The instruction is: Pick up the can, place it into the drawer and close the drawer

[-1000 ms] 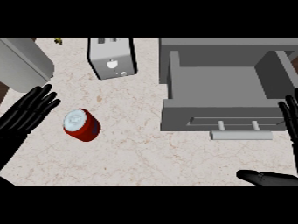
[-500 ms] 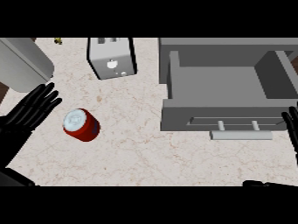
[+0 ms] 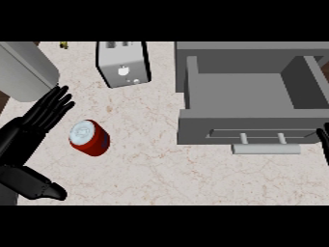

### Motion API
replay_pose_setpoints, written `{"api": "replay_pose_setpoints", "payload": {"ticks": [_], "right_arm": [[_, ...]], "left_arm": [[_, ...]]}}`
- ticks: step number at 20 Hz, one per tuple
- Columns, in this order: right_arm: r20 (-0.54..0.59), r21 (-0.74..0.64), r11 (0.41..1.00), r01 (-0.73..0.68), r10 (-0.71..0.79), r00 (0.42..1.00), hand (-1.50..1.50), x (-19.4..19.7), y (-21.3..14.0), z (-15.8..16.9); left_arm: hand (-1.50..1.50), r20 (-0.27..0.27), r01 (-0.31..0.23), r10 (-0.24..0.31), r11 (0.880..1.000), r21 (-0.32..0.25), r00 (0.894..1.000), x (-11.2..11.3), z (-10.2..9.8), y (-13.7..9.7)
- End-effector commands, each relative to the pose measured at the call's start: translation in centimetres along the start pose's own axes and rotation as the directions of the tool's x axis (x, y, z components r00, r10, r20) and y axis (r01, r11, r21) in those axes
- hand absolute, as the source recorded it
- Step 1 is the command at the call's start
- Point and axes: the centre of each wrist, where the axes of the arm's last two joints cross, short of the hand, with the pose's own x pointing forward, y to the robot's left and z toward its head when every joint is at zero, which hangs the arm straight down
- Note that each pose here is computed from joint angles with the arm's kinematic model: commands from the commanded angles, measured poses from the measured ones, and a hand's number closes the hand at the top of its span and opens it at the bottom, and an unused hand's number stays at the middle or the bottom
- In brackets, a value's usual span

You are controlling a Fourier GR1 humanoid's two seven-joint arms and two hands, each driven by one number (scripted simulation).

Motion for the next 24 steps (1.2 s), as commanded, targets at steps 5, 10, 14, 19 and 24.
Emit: {"api": "replay_pose_setpoints", "payload": {"ticks": [5,10,14,19,24], "right_arm": [[-0.009,0.014,1.0,-0.003,0.003,1.0,-1.5,-2.2,-0.9,0.0],[0.005,0.015,1.0,0.015,-0.015,1.0,-1.5,-1.9,-2.8,0.8],[-0.013,0.005,1.0,0.014,-0.014,1.0,-1.5,-2.8,-1.6,-0.3],[-0.014,0.013,1.0,-0.005,0.005,1.0,-1.5,-3.3,-0.5,1.2],[0.014,0.013,1.0,0.015,-0.016,1.0,-1.5,-2.2,-0.2,-0.7]], "left_arm": [[-1.5,-0.021,-0.002,0.002,1.0,0.01,1.0,-5.1,1.0,-0.4],[-1.5,-0.032,0.013,-0.011,0.999,0.045,0.999,-6.1,0.3,0.4],[-1.5,-0.042,0.027,-0.025,0.998,0.054,0.999,-7.0,-0.4,0.5],[-1.5,-0.053,0.035,-0.031,0.997,0.074,0.998,-8.6,0.0,1.8],[-1.5,-0.081,0.024,-0.018,0.997,0.076,0.997,-10.6,-1.1,2.5]]}}
